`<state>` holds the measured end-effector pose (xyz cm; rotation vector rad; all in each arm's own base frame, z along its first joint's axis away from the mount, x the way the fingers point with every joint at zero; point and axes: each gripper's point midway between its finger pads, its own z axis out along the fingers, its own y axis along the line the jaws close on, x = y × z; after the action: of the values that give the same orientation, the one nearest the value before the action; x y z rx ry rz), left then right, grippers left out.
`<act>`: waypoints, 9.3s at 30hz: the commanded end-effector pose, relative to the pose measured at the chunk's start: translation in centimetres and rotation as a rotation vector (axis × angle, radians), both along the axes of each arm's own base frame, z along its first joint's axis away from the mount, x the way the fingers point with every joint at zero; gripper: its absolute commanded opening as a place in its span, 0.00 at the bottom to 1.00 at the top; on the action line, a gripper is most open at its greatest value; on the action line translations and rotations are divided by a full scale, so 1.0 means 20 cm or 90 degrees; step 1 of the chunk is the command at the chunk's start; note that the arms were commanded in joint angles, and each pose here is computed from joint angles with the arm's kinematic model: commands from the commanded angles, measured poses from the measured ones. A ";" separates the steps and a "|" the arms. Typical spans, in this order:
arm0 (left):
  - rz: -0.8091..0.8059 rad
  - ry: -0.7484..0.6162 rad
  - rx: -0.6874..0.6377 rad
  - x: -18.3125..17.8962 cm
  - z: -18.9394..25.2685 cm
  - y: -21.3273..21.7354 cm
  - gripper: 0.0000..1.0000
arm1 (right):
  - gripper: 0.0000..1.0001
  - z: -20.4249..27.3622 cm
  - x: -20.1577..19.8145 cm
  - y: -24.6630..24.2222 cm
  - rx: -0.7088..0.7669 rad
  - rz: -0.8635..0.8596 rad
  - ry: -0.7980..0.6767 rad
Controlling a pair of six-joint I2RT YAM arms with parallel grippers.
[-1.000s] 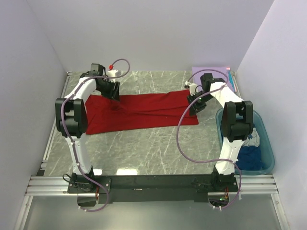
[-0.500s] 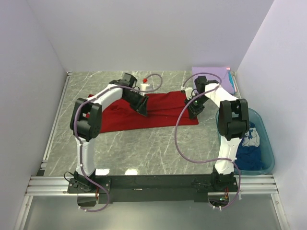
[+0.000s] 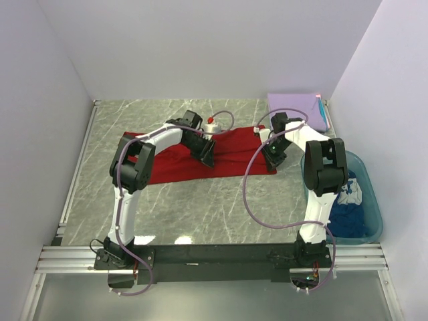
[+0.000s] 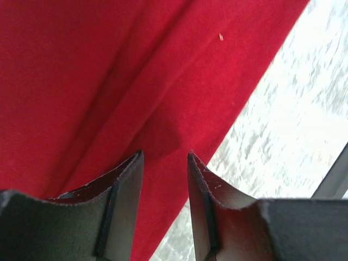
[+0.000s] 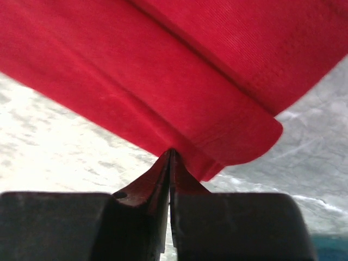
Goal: Fold and stack the t-shirts
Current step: Fold the tshirt
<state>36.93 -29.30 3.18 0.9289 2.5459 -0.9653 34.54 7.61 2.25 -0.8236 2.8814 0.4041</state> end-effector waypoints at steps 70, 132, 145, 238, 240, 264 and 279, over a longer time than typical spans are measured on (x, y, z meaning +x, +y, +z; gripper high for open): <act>0.015 -0.001 0.037 -0.10 0.01 0.38 0.47 | 0.27 0.01 0.21 -0.09 -0.065 -0.034 -0.060; 0.457 0.054 0.181 -0.14 0.04 1.36 0.44 | 0.41 0.03 0.46 0.25 -0.085 0.085 -0.151; 0.492 -0.002 0.256 0.47 -0.14 1.61 0.41 | 0.37 0.03 -0.30 0.42 -0.019 0.323 0.056; 0.250 -0.441 -0.021 1.27 0.66 0.51 0.67 | 0.49 0.49 -0.15 0.57 0.290 0.186 0.054; 0.263 -0.461 -0.032 1.24 0.83 0.55 0.68 | 0.44 0.44 -0.19 0.63 0.278 0.209 0.060; 0.272 -0.154 -0.006 0.26 0.48 0.91 0.55 | 0.27 0.02 -0.98 1.12 0.216 0.427 0.209; 0.257 -0.132 -0.012 0.68 0.22 0.53 0.52 | 0.46 0.41 -0.40 0.99 0.304 0.252 0.028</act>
<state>47.87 -17.67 6.18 0.4921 2.4752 -0.7252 22.05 27.85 7.36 -1.4252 2.5428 1.1957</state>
